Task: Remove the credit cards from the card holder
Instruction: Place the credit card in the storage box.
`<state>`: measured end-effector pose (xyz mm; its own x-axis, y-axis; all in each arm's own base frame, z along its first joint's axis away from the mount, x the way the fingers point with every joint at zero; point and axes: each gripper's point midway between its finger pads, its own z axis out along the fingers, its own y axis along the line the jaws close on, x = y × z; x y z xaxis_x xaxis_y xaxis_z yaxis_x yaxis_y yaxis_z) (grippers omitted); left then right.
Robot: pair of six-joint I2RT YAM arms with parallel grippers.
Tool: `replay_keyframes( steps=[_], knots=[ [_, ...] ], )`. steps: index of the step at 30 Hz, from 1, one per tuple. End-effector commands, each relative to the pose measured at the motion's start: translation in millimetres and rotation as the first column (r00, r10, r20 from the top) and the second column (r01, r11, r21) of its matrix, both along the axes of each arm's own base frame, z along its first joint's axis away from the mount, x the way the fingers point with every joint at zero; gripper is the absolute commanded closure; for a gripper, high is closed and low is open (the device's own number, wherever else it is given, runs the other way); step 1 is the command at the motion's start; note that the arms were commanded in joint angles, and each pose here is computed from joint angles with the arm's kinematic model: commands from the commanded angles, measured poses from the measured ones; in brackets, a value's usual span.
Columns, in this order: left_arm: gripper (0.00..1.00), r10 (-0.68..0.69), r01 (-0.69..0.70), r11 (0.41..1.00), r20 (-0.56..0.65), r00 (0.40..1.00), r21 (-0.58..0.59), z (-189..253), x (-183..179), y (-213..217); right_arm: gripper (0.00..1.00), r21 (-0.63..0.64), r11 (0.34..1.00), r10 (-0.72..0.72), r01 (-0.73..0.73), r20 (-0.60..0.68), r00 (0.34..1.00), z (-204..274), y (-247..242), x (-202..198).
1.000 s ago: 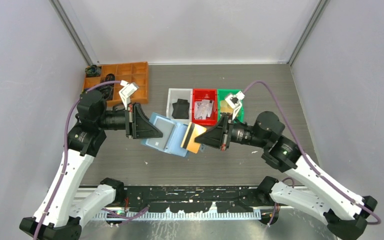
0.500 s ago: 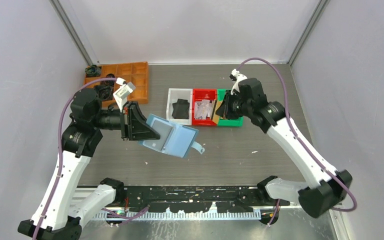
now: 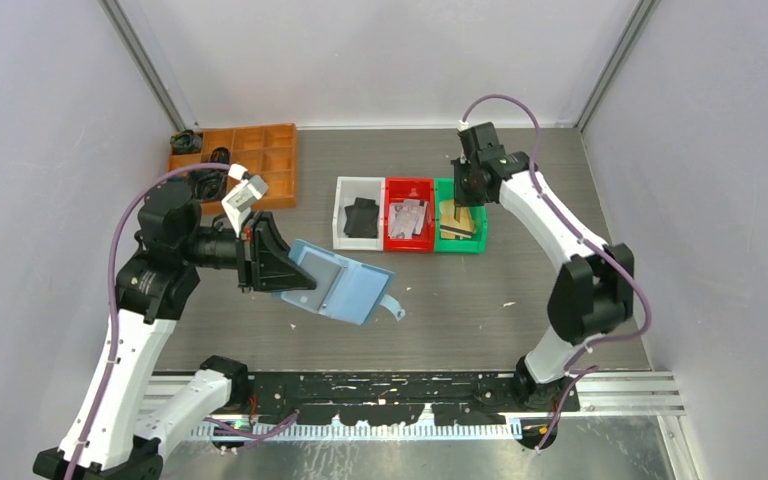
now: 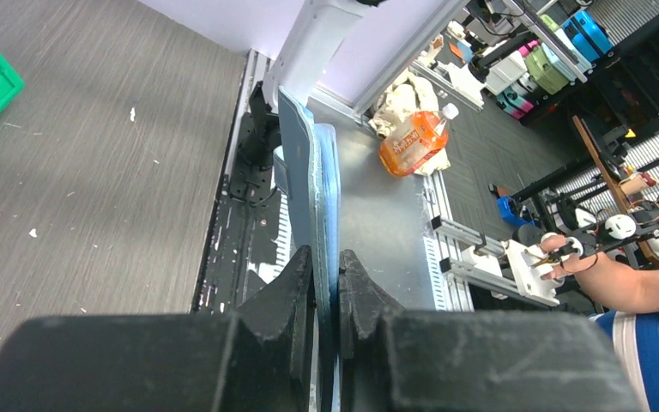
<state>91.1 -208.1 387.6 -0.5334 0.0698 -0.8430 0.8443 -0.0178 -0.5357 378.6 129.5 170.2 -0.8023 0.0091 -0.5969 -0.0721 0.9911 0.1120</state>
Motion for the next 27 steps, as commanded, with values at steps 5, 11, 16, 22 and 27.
replay_keyframes(
  steps=[5, 11, 16, 22, 27],
  knots=[
    [1.00, -0.021, 0.023, 0.999, 0.094, 0.995, -0.022, 12.4, -14.1, 4.6, 0.99, -0.005, 0.999, 0.053, -0.054, -0.063, 0.997, -21.3, 14.7, 40.8],
    [1.00, -0.021, 0.023, 1.000, 0.101, 0.995, -0.018, 11.6, -16.5, 5.6, 0.99, 0.074, 0.994, 0.082, -0.075, -0.102, 0.991, -38.4, 22.5, 44.2],
    [1.00, -0.022, 0.024, 1.000, 0.107, 0.994, -0.017, 11.4, -16.2, 5.6, 0.98, 0.125, 0.990, 0.091, -0.070, -0.174, 0.981, -58.6, 16.8, 43.3],
    [1.00, -0.023, 0.025, 1.000, 0.107, 0.994, -0.017, 11.5, -17.5, 5.9, 0.88, 0.129, 0.990, 0.078, -0.053, -0.197, 0.977, -68.3, 12.4, 43.2],
    [1.00, -0.010, 0.012, 1.000, 0.096, 0.995, -0.011, 11.4, -14.3, 5.4, 0.71, 0.075, 0.997, 0.040, -0.029, -0.141, 0.989, -51.1, 0.6, 47.8]
  ],
)
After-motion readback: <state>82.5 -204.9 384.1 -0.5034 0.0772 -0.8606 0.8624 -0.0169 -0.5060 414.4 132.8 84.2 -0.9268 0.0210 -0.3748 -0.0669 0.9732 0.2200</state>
